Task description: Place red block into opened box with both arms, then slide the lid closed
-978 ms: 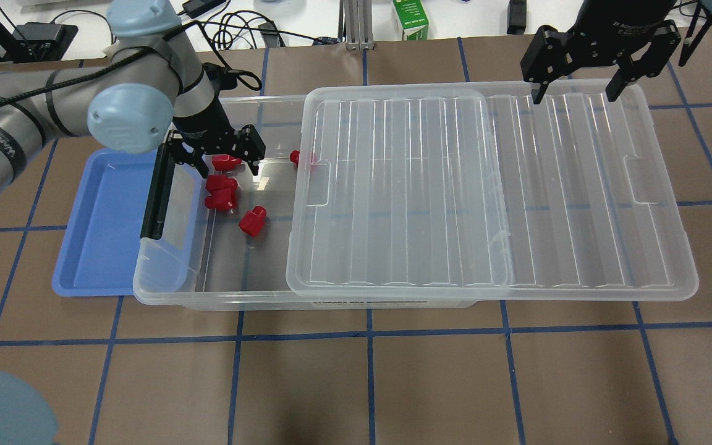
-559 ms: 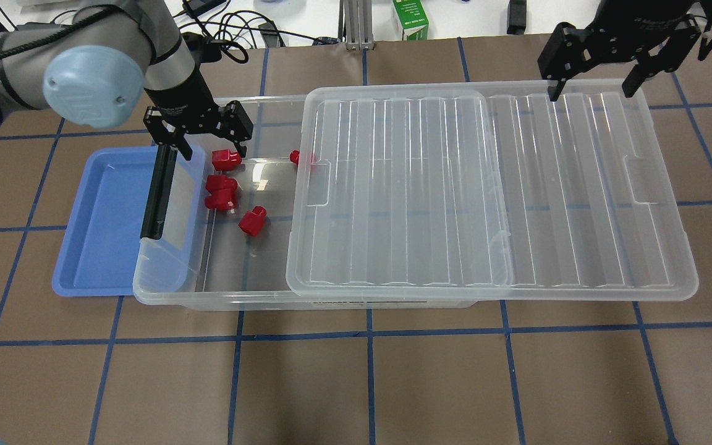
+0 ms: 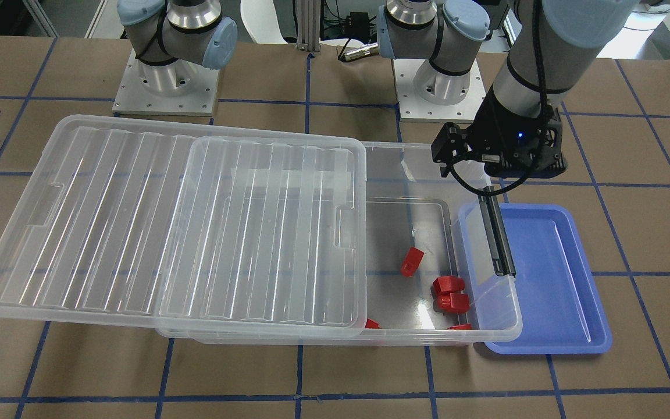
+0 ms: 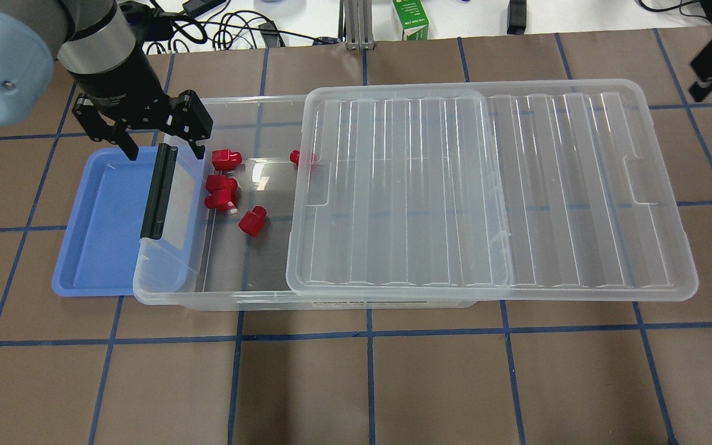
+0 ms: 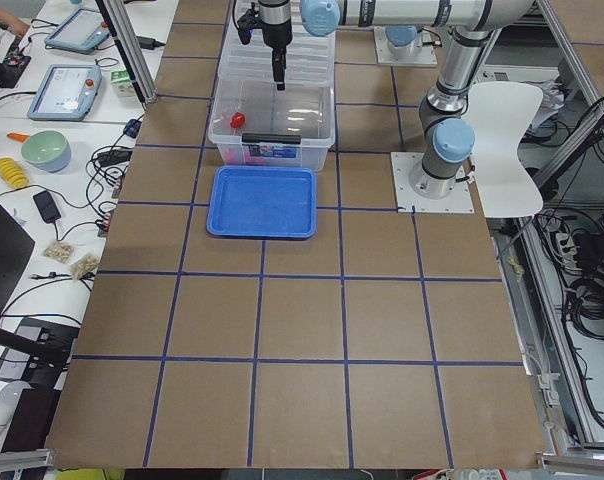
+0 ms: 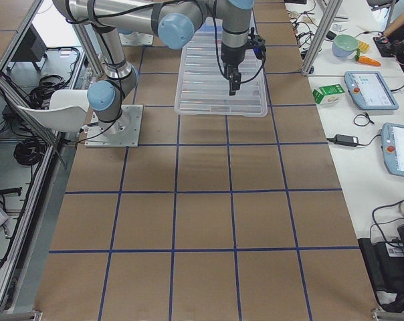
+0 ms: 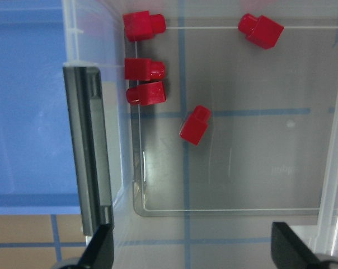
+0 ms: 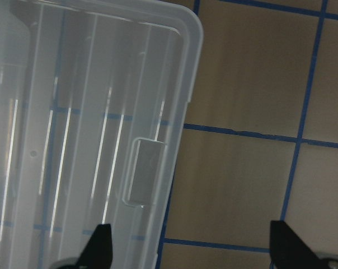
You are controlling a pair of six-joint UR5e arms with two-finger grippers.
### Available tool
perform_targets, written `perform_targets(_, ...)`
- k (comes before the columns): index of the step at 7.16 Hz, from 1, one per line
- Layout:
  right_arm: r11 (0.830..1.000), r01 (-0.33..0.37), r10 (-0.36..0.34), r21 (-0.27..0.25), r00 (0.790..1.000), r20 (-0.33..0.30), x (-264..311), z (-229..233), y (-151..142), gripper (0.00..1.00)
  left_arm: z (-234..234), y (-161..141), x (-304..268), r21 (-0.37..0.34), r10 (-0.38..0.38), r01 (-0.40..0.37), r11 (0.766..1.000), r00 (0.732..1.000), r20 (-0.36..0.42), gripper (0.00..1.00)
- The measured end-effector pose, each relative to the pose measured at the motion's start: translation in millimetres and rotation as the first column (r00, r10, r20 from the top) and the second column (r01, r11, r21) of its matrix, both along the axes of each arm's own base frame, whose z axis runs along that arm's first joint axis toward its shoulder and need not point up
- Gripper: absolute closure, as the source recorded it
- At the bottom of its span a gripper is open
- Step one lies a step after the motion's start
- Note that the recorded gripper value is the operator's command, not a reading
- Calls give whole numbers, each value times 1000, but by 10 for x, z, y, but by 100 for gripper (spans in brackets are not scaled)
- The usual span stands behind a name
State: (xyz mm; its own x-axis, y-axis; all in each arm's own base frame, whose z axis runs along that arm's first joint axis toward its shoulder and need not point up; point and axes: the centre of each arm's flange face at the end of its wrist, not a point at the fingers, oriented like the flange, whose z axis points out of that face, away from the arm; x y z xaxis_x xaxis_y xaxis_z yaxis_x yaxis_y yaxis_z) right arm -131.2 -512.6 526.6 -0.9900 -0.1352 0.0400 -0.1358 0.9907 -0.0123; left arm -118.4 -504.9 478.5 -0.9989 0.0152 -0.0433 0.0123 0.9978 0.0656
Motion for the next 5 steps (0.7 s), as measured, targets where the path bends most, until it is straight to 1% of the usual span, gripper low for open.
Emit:
perform_targets(1, 1000, 16, -16, 11, 1000, 5, -289, -57, 78, 0, -21, 82, 4, 17, -1, 1, 1000, 1000, 6, 0)
perform_targets(2, 999, 30, -30, 32, 999, 18, -426, -200, 120, 0, -81, 162, 11, 39, -1, 1, 999, 1000, 10, 0)
perform_targets(3, 998, 39, -40, 50, 999, 32, -472, -443, 137, 0, -121, 208, 12, 49, -1, 0, 999, 1000, 9, 0)
perform_targets(4, 998, 50, -52, 49, 998, 33, -491, -763, 134, 0, -125, 235, 0, 50, -2, 2, 999, 1000, 7, 0)
perform_targets(5, 997, 63, -64, 35, 998, 24, -494, -1104, 137, 0, -115, 255, -4, 48, -2, 2, 999, 1000, 5, 0)
